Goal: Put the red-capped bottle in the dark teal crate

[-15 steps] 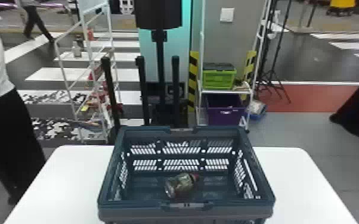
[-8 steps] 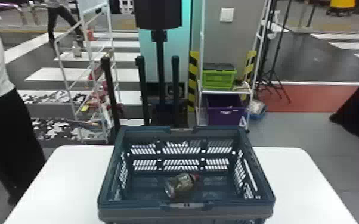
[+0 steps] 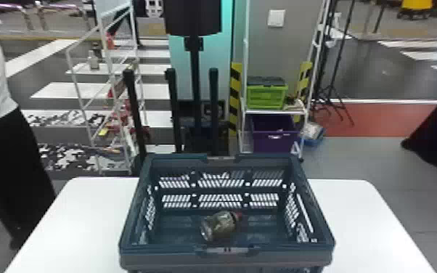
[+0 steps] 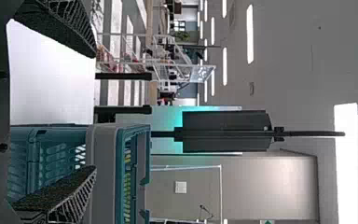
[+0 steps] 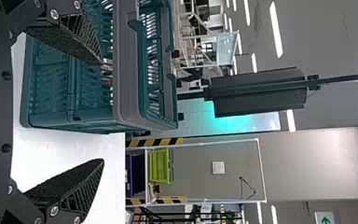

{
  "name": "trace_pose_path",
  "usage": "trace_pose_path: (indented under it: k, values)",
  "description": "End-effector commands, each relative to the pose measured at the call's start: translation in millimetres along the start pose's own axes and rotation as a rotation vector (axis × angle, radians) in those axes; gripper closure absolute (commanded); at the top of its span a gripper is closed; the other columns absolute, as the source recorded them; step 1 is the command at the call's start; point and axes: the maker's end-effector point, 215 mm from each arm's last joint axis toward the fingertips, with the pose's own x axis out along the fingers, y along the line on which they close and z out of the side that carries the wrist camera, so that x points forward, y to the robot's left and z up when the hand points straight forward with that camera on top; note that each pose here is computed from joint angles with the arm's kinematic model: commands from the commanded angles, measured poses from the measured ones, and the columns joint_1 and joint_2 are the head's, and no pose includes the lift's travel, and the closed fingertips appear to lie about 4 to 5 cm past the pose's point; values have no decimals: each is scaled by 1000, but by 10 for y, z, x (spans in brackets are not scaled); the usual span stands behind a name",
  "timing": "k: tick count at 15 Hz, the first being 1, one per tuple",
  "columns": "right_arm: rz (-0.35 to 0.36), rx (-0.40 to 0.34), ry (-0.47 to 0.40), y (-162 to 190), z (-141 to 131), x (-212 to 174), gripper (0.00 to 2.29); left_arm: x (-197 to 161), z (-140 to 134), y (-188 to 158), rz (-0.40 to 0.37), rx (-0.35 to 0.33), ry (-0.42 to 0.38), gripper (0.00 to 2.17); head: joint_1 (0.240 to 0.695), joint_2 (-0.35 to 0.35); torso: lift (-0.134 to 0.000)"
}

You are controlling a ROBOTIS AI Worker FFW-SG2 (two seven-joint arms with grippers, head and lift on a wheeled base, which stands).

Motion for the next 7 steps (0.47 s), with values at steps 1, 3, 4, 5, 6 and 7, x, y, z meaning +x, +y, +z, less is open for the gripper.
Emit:
trace_pose_path:
  k: [1, 3, 4, 5, 6, 7]
  values:
    - [-2, 1, 1, -4, -8, 0, 151, 2, 6, -5, 2, -2, -1, 19, 499, 0, 0]
    - [-2, 1, 1, -4, -8, 0, 151, 2, 6, 2, 3, -1, -1, 19, 499, 0, 0]
    - [-1, 0, -2, -1, 4, -3, 151, 5, 13, -5, 2, -2, -3, 19, 499, 0, 0]
    - [-1, 0, -4, -1, 9, -8, 151, 5, 13, -5, 2, -2, -3, 19, 499, 0, 0]
    - [-1, -1, -13, -1, 37, -8, 151, 5, 13, -8, 0, -2, -3, 19, 499, 0, 0]
    - [-2, 1, -12, -2, 33, -14, 151, 8, 21, -8, 0, -3, -4, 19, 499, 0, 0]
